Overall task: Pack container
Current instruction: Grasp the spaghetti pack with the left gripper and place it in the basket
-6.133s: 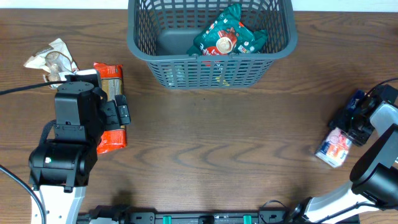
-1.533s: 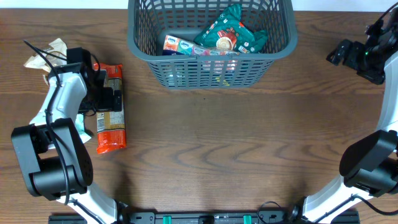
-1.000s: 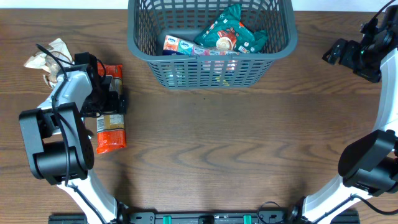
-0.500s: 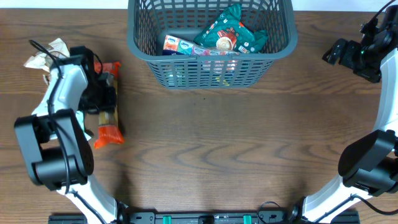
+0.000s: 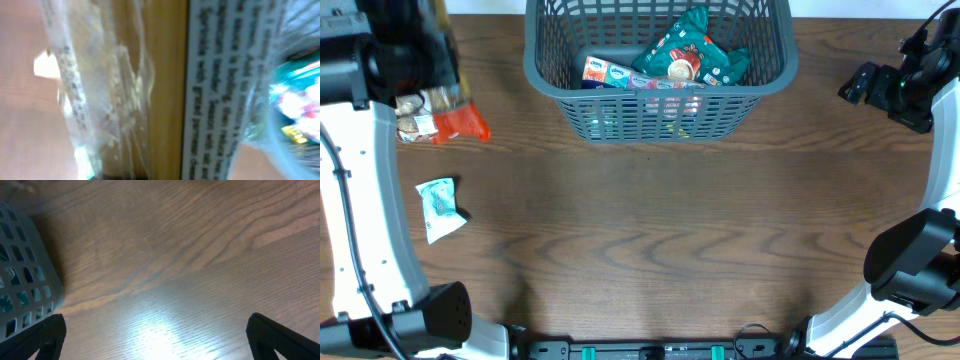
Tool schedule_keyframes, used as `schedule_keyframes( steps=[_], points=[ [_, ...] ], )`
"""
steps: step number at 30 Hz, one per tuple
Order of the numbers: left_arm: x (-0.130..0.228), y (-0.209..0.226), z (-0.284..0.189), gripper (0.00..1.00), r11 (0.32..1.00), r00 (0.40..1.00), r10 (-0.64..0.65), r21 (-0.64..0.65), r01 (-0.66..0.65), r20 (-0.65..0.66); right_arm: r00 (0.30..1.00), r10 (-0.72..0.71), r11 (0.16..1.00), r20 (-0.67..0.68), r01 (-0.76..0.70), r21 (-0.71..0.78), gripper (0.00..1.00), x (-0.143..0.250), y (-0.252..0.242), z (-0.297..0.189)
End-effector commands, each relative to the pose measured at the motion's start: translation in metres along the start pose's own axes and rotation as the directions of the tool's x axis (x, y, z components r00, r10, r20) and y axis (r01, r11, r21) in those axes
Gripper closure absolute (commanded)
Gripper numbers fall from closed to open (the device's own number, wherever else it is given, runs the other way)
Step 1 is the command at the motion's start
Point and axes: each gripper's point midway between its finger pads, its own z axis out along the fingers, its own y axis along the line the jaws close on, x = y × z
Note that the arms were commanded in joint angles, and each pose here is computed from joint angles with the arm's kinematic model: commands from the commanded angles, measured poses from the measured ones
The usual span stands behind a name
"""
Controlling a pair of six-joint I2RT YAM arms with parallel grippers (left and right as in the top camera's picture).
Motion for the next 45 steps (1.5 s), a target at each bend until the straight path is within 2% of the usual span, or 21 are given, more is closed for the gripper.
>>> schedule_keyframes(
  steps=[1, 3, 5, 8, 9, 12, 15, 24, 27, 28, 30, 31, 34, 35, 36, 39, 41, 45],
  points=[
    [-0.040, -0.069, -0.042, 0.95, 0.954, 0.948, 0.238, 0.132, -0.269, 0.209, 1.000, -0.017, 1.000, 0.000, 0.017, -0.007, 0.01, 0.001, 0.004, -0.001],
    [-0.056, -0.108, -0.055, 0.95, 0.883, 0.860, 0.392, 0.130, -0.451, 0.325, 1.000, -0.017, 1.000, 0.000, 0.017, -0.007, 0.01, 0.001, 0.004, -0.001],
    [-0.070, -0.144, -0.063, 0.94, 0.792, 0.741, 0.516, 0.089, -0.604, 0.430, 1.000, -0.017, 1.000, -0.001, 0.017, -0.007, 0.01, 0.001, 0.004, -0.001],
    [-0.088, -0.195, -0.068, 0.94, 0.619, 0.499, 0.661, -0.032, -0.785, 0.561, 1.000, -0.017, 1.000, -0.005, 0.017, -0.007, 0.01, 0.002, 0.004, -0.001],
    [-0.093, -0.210, -0.068, 0.94, 0.583, 0.440, 0.675, -0.064, -0.810, 0.592, 1.000, -0.017, 1.000, -0.008, 0.017, -0.007, 0.01, 0.003, 0.004, -0.001],
    [-0.103, -0.240, -0.059, 0.94, 0.517, 0.331, 0.691, -0.120, -0.847, 0.642, 1.000, -0.015, 1.000, -0.021, 0.015, -0.006, 0.01, 0.006, 0.004, -0.001],
    [-0.097, -0.261, -0.031, 0.94, 0.436, 0.265, 0.720, -0.121, -0.892, 0.641, 0.999, -0.013, 1.000, -0.033, 0.013, -0.004, 0.01, 0.009, 0.003, -0.001],
    [-0.056, -0.271, 0.105, 0.94, 0.391, 0.357, 0.785, 0.043, -0.920, 0.506, 0.999, -0.013, 1.000, -0.037, 0.012, -0.023, 0.01, 0.010, 0.007, -0.001],
    [-0.042, -0.272, 0.136, 0.94, 0.382, 0.376, 0.800, 0.086, -0.920, 0.467, 0.999, -0.013, 1.000, -0.039, 0.012, -0.023, 0.01, 0.010, 0.006, -0.001],
    [-0.037, -0.270, 0.146, 0.92, 0.382, 0.383, 0.808, 0.096, -0.919, 0.449, 0.999, -0.013, 1.000, -0.039, 0.012, -0.023, 0.01, 0.010, 0.006, -0.001],
    [-0.029, -0.267, 0.161, 0.72, 0.383, 0.393, 0.821, 0.112, -0.917, 0.414, 0.999, -0.013, 1.000, -0.039, 0.012, -0.023, 0.01, 0.010, 0.006, -0.001],
    [-0.025, -0.266, 0.166, 0.66, 0.383, 0.397, 0.826, 0.119, -0.916, 0.401, 0.999, -0.013, 1.000, -0.039, 0.012, -0.023, 0.01, 0.010, 0.006, -0.001],
    [-0.019, -0.263, 0.173, 0.59, 0.381, 0.402, 0.833, 0.132, -0.915, 0.380, 0.999, -0.013, 1.000, -0.038, 0.012, -0.022, 0.01, 0.010, 0.006, -0.001],
    [-0.019, -0.263, 0.173, 0.45, 0.382, 0.402, 0.834, 0.130, -0.915, 0.378, 0.999, -0.013, 1.000, -0.037, 0.013, -0.022, 0.01, 0.010, 0.006, -0.001],
    [-0.021, -0.261, 0.173, 0.01, 0.387, 0.403, 0.837, 0.120, -0.914, 0.370, 0.999, -0.014, 1.000, -0.036, 0.013, -0.023, 0.01, 0.010, 0.007, -0.001],
    [-0.023, -0.258, 0.169, 0.01, 0.395, 0.406, 0.841, 0.106, -0.912, 0.357, 0.999, -0.014, 1.000, -0.036, 0.013, -0.023, 0.01, 0.009, 0.007, -0.001],
    [-0.026, -0.255, 0.161, 0.02, 0.425, 0.433, 0.830, 0.105, -0.899, 0.350, 0.999, -0.022, 1.000, -0.035, 0.022, -0.023, 0.01, 0.009, 0.006, -0.001],
    [-0.032, -0.249, 0.121, 0.02, 0.450, 0.456, 0.815, 0.105, -0.887, 0.356, 0.999, -0.032, 0.999, -0.036, 0.031, -0.024, 0.01, 0.010, 0.007, -0.001]
  ],
)
